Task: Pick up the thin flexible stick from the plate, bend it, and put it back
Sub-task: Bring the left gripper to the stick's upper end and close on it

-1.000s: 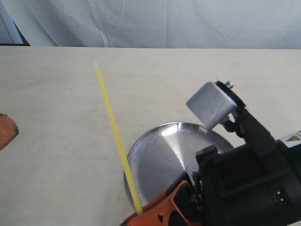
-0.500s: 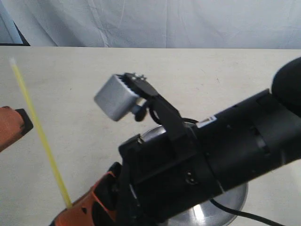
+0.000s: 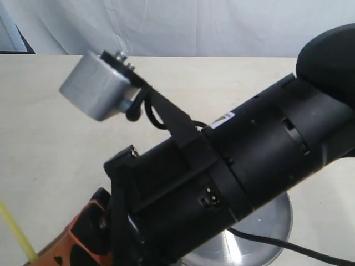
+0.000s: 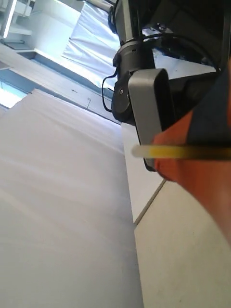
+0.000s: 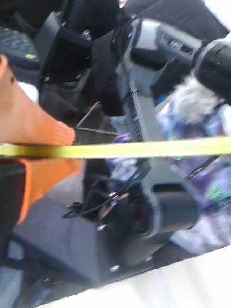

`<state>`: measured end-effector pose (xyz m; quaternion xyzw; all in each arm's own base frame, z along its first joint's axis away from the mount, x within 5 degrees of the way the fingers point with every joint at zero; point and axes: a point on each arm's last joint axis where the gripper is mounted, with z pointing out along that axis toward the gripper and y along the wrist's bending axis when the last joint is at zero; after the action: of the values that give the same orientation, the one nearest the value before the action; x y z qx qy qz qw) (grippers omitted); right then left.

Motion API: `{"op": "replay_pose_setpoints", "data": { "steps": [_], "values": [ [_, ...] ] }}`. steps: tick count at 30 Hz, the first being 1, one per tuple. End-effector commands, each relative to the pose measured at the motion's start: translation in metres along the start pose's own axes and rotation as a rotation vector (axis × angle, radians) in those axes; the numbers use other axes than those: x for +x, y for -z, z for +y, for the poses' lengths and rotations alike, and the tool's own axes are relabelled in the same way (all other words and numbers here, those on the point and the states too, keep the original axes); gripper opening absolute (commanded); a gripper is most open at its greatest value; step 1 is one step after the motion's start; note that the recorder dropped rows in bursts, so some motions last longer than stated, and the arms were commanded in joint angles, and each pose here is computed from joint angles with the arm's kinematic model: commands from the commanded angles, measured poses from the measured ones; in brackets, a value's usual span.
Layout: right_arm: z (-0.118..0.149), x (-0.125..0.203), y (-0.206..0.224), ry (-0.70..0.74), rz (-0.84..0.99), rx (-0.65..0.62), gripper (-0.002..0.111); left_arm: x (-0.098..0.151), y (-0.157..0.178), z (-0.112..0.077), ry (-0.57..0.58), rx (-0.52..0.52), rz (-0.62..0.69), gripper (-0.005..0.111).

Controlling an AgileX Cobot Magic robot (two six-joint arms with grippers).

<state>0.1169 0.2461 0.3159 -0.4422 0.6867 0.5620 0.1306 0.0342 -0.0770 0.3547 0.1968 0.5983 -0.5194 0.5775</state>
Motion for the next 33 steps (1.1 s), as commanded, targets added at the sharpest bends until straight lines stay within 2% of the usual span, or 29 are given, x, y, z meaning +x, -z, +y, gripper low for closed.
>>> {"op": "replay_pose_setpoints", "data": {
  "steps": [1,3,5,7,9,13,16,19,23,24,28,33],
  "values": [
    [0.001,0.011,0.000,0.042,0.094,-0.016,-0.001,-0.027,-0.008,0.000,-0.068,-0.057,-0.043,0.000],
    [0.002,0.011,0.001,0.046,0.096,-0.014,-0.001,-0.022,-0.012,0.016,-0.089,-0.131,0.038,0.000],
    [0.002,0.011,0.001,0.053,0.099,-0.011,-0.001,-0.019,-0.017,0.027,-0.047,-0.149,0.064,0.000],
    [-0.001,0.014,0.003,0.090,0.129,0.036,-0.001,-0.022,-0.024,0.037,0.021,-0.119,0.048,0.000],
    [-0.008,0.017,0.003,0.117,0.164,0.108,-0.001,-0.023,-0.030,0.045,0.043,-0.102,0.053,0.000],
    [-0.024,0.020,0.007,0.100,0.214,0.285,-0.001,-0.015,-0.043,0.061,0.099,-0.077,0.125,0.000],
    [-0.028,0.023,0.010,0.072,0.247,0.345,0.000,-0.008,-0.055,0.069,0.119,-0.035,0.173,0.000],
    [-0.030,0.024,0.010,0.062,0.253,0.361,0.014,-0.001,-0.066,0.073,0.130,0.023,0.207,0.000],
    [-0.032,0.021,0.011,0.031,0.224,0.393,0.044,0.005,-0.074,0.073,0.098,0.069,0.248,0.000],
    [-0.033,0.021,0.011,0.020,0.215,0.400,0.048,0.005,-0.075,0.073,0.097,0.072,0.248,0.000],
    [-0.038,0.019,0.013,-0.027,0.179,0.472,0.050,0.005,-0.075,0.073,0.079,0.074,0.248,0.000],
    [-0.044,0.012,0.015,-0.011,0.105,0.537,0.050,0.005,-0.075,0.072,0.079,0.076,0.248,0.000]
  ]
}}
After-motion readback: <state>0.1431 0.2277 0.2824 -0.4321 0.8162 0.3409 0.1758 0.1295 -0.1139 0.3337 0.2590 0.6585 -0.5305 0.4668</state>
